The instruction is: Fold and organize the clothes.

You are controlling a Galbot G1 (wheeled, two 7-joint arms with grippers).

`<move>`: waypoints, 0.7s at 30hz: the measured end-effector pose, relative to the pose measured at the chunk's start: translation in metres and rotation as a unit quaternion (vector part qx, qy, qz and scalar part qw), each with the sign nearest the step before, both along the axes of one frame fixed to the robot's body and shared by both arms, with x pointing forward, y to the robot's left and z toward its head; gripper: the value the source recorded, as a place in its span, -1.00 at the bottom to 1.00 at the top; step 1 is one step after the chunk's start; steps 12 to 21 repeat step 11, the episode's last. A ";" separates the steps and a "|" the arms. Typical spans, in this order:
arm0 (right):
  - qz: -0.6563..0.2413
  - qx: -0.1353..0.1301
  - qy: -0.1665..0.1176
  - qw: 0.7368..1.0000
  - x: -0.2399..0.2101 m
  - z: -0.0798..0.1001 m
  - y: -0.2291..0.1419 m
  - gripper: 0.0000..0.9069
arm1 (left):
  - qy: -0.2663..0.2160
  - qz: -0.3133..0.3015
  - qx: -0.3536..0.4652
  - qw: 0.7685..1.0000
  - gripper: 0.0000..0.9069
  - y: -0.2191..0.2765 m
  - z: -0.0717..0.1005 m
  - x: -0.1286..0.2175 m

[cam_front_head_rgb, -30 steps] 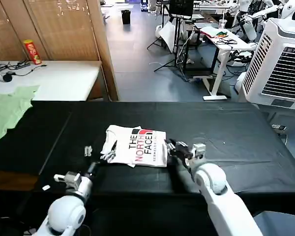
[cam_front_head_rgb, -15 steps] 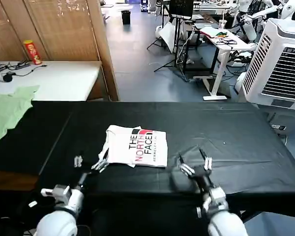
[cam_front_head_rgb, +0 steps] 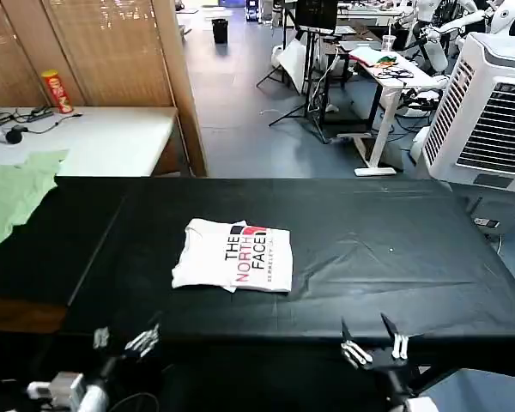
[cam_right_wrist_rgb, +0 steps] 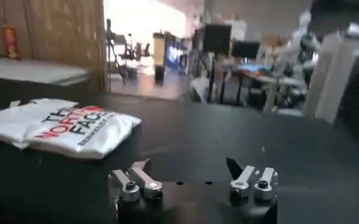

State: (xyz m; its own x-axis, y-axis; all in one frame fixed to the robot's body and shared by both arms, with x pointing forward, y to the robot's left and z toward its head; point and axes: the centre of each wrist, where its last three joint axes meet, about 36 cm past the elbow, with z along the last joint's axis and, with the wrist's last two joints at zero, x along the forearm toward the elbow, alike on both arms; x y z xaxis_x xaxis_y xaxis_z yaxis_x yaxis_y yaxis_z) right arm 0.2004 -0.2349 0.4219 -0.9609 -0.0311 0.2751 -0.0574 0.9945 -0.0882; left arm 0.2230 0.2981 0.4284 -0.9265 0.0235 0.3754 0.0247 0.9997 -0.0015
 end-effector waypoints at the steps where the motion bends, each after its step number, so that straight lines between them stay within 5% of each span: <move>1: -0.005 0.000 0.009 1.000 -0.005 0.005 0.001 0.94 | 0.014 0.009 0.001 1.000 0.94 0.000 0.004 -0.005; 6: -0.028 0.003 0.059 0.998 -0.022 0.027 0.009 0.94 | 0.055 0.021 -0.011 0.998 0.94 -0.005 0.030 -0.018; 11: -0.026 0.006 0.069 0.997 -0.026 0.034 0.010 0.94 | 0.057 0.009 -0.016 0.998 0.94 -0.010 0.054 -0.016; 21: -0.026 0.006 0.069 0.997 -0.026 0.034 0.010 0.94 | 0.057 0.009 -0.016 0.998 0.94 -0.010 0.054 -0.016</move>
